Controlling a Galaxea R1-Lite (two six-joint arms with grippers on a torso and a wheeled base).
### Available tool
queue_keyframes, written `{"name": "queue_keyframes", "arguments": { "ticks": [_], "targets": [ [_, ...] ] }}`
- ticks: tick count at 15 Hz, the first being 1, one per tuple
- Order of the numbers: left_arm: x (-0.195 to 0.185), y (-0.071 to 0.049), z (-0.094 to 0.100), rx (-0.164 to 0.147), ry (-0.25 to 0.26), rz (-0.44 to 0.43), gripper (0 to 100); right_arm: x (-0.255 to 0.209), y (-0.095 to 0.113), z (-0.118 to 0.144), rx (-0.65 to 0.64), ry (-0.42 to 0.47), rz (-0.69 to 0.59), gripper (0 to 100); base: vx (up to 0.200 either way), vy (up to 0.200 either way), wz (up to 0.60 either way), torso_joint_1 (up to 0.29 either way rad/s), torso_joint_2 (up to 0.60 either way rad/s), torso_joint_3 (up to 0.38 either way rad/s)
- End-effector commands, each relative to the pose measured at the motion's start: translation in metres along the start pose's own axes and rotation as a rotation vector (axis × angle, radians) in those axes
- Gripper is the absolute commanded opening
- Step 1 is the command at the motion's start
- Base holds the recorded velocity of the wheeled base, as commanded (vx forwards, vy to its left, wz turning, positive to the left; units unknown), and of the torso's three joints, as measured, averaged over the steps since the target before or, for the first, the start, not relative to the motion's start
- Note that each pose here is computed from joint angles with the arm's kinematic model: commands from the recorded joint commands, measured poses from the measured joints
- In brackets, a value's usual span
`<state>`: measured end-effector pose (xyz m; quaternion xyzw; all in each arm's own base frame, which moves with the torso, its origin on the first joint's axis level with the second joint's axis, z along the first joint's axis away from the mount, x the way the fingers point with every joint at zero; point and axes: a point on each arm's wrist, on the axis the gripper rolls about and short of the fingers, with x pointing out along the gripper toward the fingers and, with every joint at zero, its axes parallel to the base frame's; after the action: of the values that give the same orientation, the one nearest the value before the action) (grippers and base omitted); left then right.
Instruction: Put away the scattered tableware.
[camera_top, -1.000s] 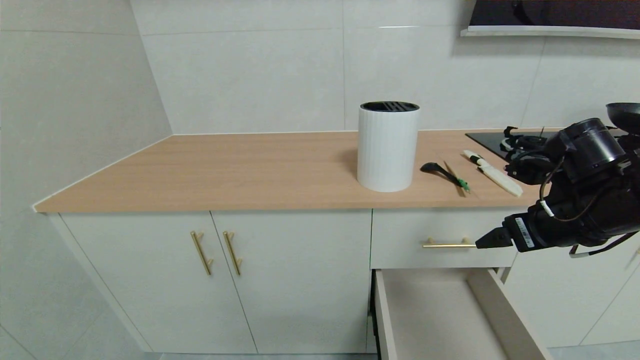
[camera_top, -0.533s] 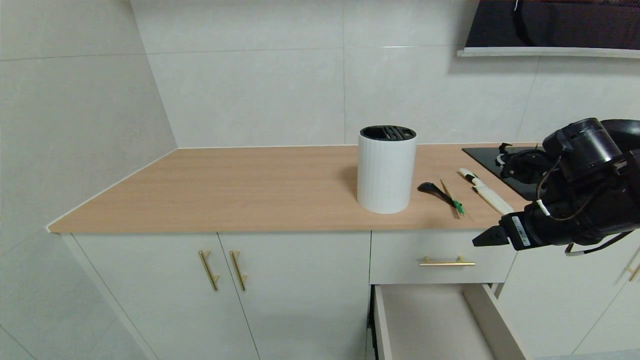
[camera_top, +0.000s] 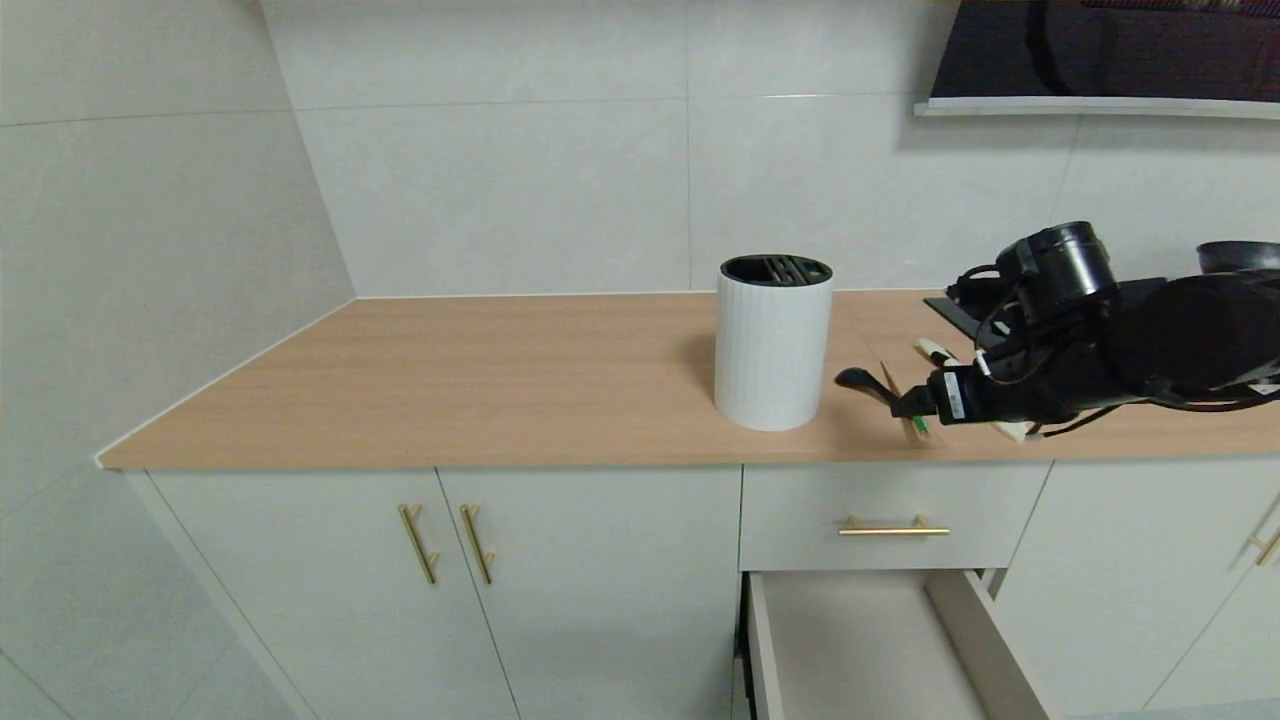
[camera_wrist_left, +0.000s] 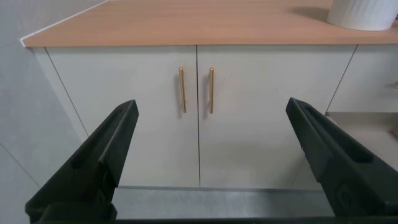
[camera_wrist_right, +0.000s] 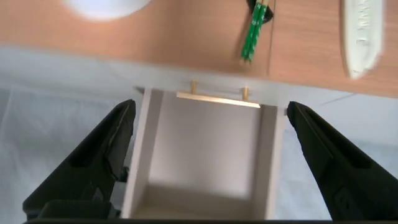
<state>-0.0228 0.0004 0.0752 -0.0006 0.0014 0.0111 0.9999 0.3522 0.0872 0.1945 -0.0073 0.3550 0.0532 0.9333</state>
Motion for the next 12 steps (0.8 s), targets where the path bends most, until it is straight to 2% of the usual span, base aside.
{"name": "queue_keyframes", "arguments": {
  "ticks": [1,2,4,8,12],
  "targets": [
    [0.000,0.000,0.000,0.000,0.000,0.001,100,0.047,0.000,-0.006,0.040,0.063,-0.033,100,0.000,0.000,0.00,0.000,0.00,0.000],
    [0.000,0.000,0.000,0.000,0.000,0.001,100,0.056,-0.007,-0.004,0.076,0.059,-0.063,100,0.000,0.000,0.00,0.000,0.00,0.000],
    [0.000,0.000,0.000,0.000,0.000,0.001,100,0.062,-0.009,0.002,0.123,0.040,-0.069,100,0.000,0.000,0.00,0.000,0.00,0.000],
    [0.000,0.000,0.000,0.000,0.000,0.001,100,0.080,-0.015,0.001,0.137,0.046,-0.133,100,0.000,0.000,0.00,0.000,0.00,0.000],
    [0.000,0.000,0.000,0.000,0.000,0.001,100,0.093,-0.021,0.001,0.156,0.052,-0.146,100,0.000,0.000,0.00,0.000,0.00,0.000]
  ]
}}
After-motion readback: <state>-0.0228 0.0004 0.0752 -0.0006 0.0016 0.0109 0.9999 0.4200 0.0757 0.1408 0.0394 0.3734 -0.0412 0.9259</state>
